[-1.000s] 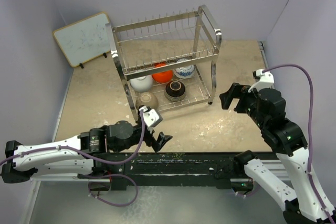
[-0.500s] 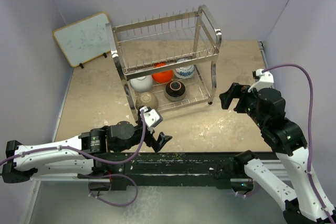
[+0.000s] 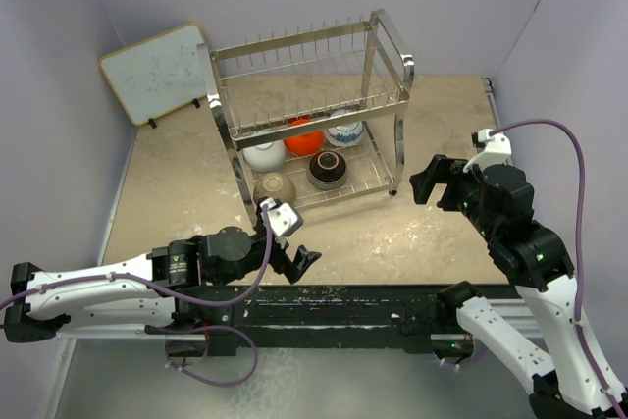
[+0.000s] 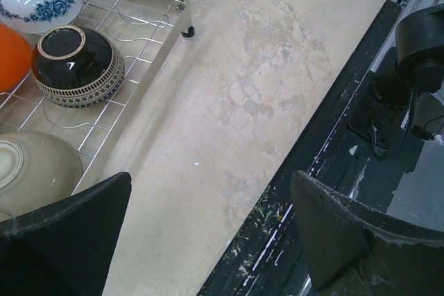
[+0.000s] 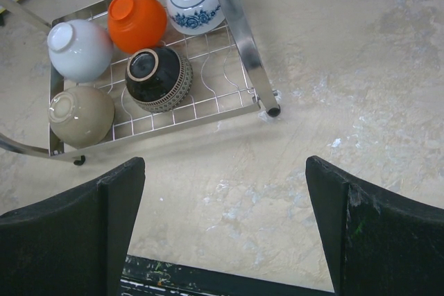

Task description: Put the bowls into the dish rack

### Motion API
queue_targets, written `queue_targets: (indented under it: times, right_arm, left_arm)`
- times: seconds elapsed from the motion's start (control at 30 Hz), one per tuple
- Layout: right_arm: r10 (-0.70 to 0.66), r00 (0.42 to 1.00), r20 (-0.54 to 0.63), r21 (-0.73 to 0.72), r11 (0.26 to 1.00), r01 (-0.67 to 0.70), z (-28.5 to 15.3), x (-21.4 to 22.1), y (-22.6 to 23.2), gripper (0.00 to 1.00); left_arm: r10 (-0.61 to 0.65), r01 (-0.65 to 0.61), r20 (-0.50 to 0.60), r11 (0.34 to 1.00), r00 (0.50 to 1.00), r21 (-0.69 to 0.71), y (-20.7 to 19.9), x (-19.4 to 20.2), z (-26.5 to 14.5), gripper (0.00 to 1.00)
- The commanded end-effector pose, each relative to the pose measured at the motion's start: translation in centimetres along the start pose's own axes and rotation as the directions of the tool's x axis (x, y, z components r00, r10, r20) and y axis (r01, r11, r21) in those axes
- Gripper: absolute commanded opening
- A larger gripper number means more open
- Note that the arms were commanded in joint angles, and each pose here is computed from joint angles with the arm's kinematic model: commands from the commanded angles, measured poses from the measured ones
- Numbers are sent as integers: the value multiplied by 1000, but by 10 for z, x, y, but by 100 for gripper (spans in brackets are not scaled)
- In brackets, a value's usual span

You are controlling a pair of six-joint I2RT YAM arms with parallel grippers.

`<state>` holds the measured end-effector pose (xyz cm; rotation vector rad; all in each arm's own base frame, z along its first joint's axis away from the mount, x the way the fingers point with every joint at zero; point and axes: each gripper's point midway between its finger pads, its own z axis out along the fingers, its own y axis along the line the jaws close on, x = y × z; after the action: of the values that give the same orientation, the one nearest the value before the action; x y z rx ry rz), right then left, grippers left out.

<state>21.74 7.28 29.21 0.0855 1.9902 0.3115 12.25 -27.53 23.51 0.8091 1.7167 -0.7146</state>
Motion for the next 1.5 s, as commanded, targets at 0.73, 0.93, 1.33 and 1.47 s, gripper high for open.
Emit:
queue_targets:
  times: [0.73,0.93,1.33,1.47]
  right_arm:
    - [3,999,32,-31,1000,-3,4,-7,6,99]
    - [4,1000,29,-31,1000,-3,4,-6,6,99]
    - [6,999,37,-40,999,-5,-1,-8,7,99]
    - [6,999,46,-37,999,-5,-4,-10,6,99]
  left_arm:
    - [-41,44,36,996,999,-76,11,-13,-3,99]
    - [-41,45,38,995,998,-90,13,-15,-2,99]
    - [-54,58,34,992,998,-108,13,-24,-1,99]
    - [-51,56,42,992,998,-113,15,-30,-3,99]
